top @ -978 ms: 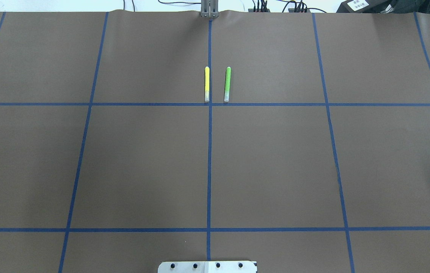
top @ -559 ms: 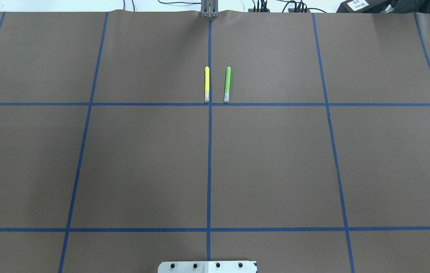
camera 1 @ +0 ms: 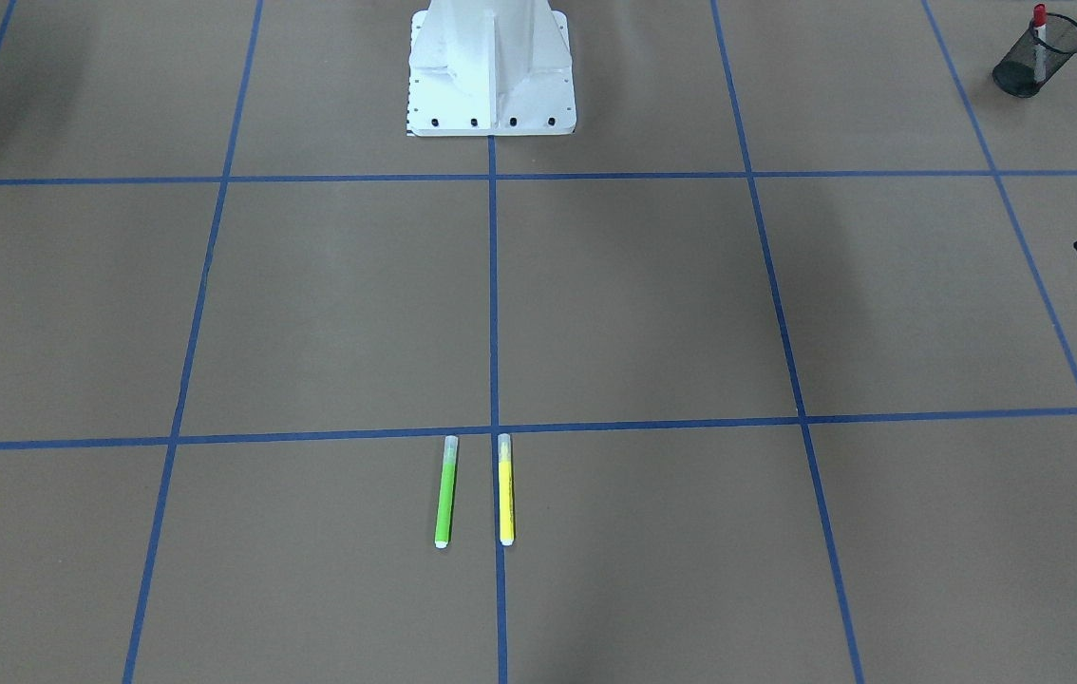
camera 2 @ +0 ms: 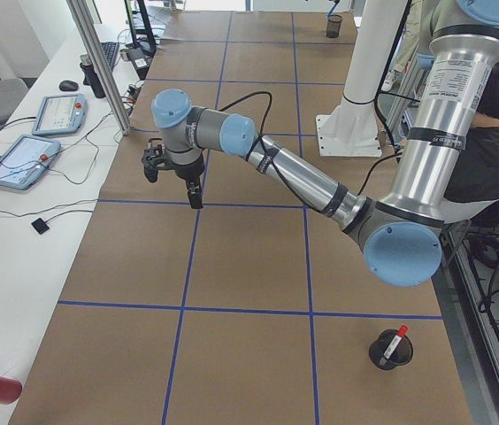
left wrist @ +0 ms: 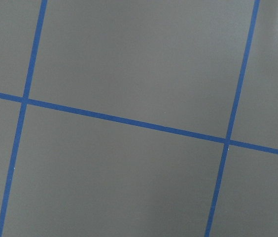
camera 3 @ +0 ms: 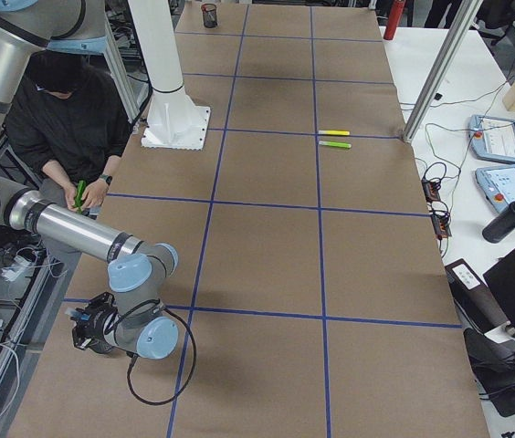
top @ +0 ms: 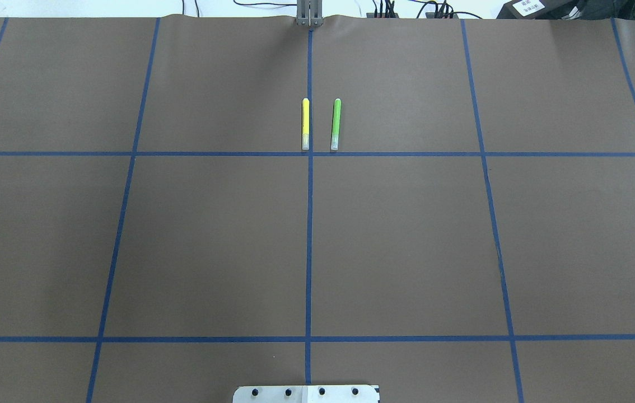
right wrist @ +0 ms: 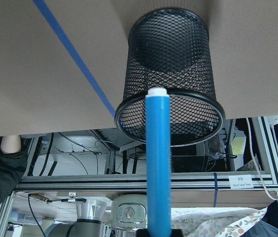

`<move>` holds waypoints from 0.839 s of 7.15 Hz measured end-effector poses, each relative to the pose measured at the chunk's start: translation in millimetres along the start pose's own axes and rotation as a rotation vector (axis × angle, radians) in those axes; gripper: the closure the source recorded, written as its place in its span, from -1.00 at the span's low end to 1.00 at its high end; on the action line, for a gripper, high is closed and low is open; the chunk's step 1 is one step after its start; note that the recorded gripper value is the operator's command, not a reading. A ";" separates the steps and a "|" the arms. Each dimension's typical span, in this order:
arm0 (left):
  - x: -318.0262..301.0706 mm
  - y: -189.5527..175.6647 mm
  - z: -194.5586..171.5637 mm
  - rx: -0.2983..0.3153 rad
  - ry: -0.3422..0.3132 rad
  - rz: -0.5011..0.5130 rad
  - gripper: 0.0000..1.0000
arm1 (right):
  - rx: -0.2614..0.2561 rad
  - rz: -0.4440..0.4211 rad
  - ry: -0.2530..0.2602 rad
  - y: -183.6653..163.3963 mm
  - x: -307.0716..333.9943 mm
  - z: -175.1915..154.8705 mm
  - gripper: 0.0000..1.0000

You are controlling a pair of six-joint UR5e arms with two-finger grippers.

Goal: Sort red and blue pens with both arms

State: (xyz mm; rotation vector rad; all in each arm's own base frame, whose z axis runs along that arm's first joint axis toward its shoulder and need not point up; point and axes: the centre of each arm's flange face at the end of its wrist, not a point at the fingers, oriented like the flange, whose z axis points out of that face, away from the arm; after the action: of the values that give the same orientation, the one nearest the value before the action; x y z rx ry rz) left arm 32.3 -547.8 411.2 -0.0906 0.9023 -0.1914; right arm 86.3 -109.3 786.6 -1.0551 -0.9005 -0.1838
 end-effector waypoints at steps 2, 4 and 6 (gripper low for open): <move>2.6 0.7 3.8 -0.005 -0.001 0.001 -0.99 | -0.019 0.016 -0.021 12.1 -1.8 -14.4 1.00; 4.0 1.5 3.4 -0.004 0.000 0.004 -0.99 | -0.052 0.037 -0.061 19.2 8.0 1.2 1.00; 8.5 2.7 -0.2 0.005 0.004 0.002 -0.99 | -0.083 0.065 -0.104 16.3 21.6 18.5 1.00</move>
State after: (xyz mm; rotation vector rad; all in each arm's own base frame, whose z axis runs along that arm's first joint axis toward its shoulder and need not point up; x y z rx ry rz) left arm 37.6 -546.9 404.1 -0.0852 0.9061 -0.1922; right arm 98.7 -79.9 794.5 -1.1780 -0.9572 -0.1130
